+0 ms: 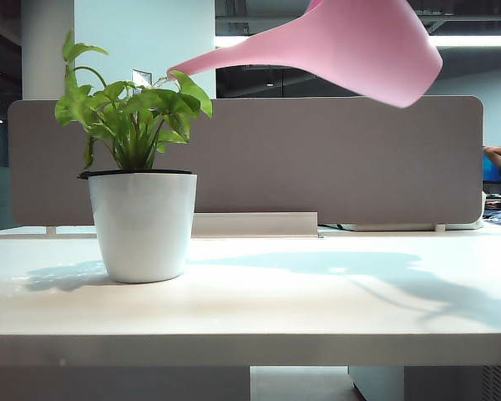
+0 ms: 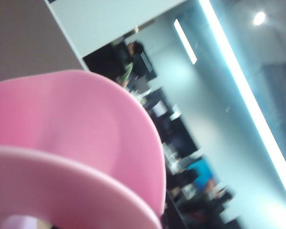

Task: Pick up the watering can from the table, water the potted plant, and put the can back.

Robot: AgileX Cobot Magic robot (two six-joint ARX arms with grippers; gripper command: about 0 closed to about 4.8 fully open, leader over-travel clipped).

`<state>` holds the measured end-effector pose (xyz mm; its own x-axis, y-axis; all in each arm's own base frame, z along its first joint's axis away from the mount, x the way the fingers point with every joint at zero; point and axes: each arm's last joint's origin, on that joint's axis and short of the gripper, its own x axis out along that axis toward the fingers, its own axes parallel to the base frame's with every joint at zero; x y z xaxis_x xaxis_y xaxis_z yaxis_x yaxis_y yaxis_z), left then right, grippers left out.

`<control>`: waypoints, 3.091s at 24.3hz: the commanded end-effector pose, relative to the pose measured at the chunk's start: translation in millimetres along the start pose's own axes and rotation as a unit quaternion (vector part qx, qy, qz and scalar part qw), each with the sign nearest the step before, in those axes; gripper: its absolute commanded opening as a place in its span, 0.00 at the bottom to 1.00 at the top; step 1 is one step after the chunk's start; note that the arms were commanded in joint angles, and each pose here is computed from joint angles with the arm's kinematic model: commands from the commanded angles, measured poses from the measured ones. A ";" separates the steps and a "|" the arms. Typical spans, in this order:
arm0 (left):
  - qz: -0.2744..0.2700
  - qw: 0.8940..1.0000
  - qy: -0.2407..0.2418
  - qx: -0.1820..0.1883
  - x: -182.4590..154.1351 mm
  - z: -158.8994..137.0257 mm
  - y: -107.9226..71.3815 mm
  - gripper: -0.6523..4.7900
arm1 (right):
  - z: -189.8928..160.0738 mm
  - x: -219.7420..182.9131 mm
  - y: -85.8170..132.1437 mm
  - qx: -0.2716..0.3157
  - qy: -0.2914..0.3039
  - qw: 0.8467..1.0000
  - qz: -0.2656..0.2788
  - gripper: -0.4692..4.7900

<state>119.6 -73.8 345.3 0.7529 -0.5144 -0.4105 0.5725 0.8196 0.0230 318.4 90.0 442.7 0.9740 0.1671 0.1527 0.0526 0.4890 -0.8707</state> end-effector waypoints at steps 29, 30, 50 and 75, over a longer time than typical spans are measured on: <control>-0.001 1.000 -0.007 0.001 -0.7 1.2 -0.2 0.13 | -114.9 -10.2 211.1 0.501 0.040 0.865 0.006 0.08; -0.001 1.000 -0.006 0.001 -0.7 1.2 -0.2 0.13 | -115.2 -10.1 211.7 0.505 0.039 0.862 0.005 0.08; -0.001 1.000 -0.006 0.001 -0.7 1.2 -0.2 0.13 | -116.1 -13.8 222.5 0.499 0.075 0.863 0.036 0.62; -0.001 1.000 -0.007 0.001 -0.6 1.3 -0.2 0.13 | -99.0 -177.4 151.3 0.497 0.086 0.860 0.074 0.08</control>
<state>119.7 -73.9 345.4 0.7528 -0.5148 -0.4102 0.5728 0.8194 0.0228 183.5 52.0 238.8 0.9766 0.2015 -0.0750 -0.2046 0.9782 -0.0359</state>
